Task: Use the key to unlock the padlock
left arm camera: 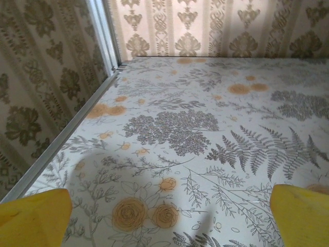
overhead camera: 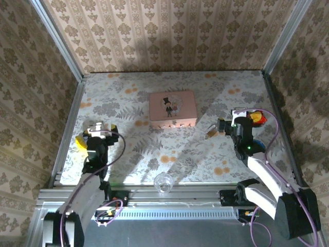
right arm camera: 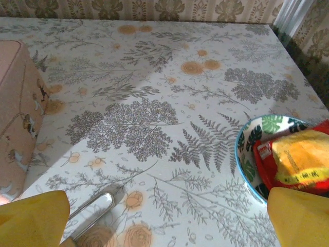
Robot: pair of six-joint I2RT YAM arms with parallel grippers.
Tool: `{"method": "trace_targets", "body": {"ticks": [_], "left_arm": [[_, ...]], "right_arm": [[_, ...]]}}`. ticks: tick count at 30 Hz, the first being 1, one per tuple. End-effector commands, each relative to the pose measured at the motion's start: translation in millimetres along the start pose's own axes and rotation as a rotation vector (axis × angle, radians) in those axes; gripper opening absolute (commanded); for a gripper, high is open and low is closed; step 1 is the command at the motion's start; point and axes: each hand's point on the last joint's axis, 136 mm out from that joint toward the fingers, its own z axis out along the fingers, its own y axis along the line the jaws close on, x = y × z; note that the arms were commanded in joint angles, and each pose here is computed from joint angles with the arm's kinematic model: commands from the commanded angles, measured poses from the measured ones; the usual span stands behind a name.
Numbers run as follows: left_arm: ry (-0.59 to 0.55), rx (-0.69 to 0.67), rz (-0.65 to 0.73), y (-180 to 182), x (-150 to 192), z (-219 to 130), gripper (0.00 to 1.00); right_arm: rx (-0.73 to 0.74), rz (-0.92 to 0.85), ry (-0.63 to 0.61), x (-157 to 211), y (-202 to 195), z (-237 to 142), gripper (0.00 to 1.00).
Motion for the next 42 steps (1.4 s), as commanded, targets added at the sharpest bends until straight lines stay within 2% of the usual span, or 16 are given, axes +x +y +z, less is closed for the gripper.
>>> {"method": "trace_targets", "body": {"ticks": [1, 6, 15, 20, 28, 32, 34, 36, 42], "left_arm": [[-0.153, 0.067, 0.048, -9.8, -33.6, 7.1, 1.0], [-0.133, 0.107, 0.037, -15.8, -20.2, 28.1, 1.0], [-0.114, 0.164, 0.033, -14.1, -1.5, 56.5, 1.0], [-0.07, 0.26, -0.01, -17.9, 16.4, 75.4, 1.0], [0.009, 0.402, 0.006, -36.5, 18.5, 90.8, 1.0], [0.052, 0.368, 0.064, -43.8, 21.3, 97.1, 1.0], [0.086, 0.249, 0.063, -30.6, 23.8, 104.7, 1.0], [0.099, 0.16, 0.06, -20.4, 25.0, 107.9, 1.0], [0.102, 0.137, 0.081, -21.5, 24.9, 108.5, 1.0]], "right_arm": [[-0.024, 0.005, -0.135, -24.6, 2.5, 10.1, 1.0], [-0.045, 0.021, -0.184, -20.8, 2.0, 25.6, 1.0], [-0.084, 0.013, -0.195, -8.3, 3.2, 39.2, 1.0], [-0.149, 0.013, -0.221, -1.3, 14.3, 44.4, 1.0], [-0.234, -0.015, -0.2, 17.4, 30.5, 64.5, 1.0], [-0.264, -0.005, -0.158, 17.6, 31.3, 70.9, 1.0], [-0.242, 0.041, -0.095, 17.8, 22.3, 81.6, 1.0], [-0.221, 0.067, -0.097, 18.4, 15.0, 81.9, 1.0], [-0.172, 0.057, -0.091, 18.1, 12.8, 83.9, 1.0]]}}
